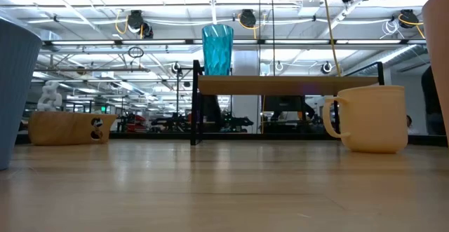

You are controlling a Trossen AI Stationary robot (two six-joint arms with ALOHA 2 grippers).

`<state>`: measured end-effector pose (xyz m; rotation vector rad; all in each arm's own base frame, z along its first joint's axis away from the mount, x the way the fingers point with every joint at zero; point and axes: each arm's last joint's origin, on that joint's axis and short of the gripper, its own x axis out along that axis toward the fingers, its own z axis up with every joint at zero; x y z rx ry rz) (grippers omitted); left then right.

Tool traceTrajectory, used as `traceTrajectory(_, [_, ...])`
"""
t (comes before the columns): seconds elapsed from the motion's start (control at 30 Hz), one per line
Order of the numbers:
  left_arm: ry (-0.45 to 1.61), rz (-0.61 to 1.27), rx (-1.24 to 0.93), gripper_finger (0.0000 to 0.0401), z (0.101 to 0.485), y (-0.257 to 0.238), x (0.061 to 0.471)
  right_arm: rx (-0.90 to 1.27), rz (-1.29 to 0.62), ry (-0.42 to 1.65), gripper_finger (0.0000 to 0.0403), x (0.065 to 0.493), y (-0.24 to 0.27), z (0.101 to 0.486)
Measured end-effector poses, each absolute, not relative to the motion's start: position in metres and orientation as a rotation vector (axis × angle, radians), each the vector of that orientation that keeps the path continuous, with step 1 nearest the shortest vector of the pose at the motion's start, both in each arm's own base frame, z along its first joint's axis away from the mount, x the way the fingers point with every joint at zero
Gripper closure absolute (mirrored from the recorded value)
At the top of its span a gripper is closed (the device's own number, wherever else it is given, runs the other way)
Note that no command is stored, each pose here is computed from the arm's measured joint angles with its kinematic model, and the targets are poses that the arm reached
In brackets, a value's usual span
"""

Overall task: Stack small to large cups/mugs on shelf
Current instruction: Put the light blue cup on the shelf

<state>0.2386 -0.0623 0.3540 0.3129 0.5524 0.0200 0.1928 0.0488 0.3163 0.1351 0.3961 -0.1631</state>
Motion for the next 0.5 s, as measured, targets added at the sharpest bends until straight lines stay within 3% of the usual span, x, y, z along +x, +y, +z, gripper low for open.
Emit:
traceTrajectory(0.27, [0.498, 0.037, 0.308, 0.0219, 0.347, -0.063, 0.241, 0.136, -0.116, 0.526, 0.0403, 0.183, 0.039, 0.358])
traceTrajectory(0.5, [0.489, 0.035, 0.312, 0.0219, 0.343, -0.063, 0.242, 0.120, -0.091, 0.656, 0.0403, 0.184, 0.036, 0.369])
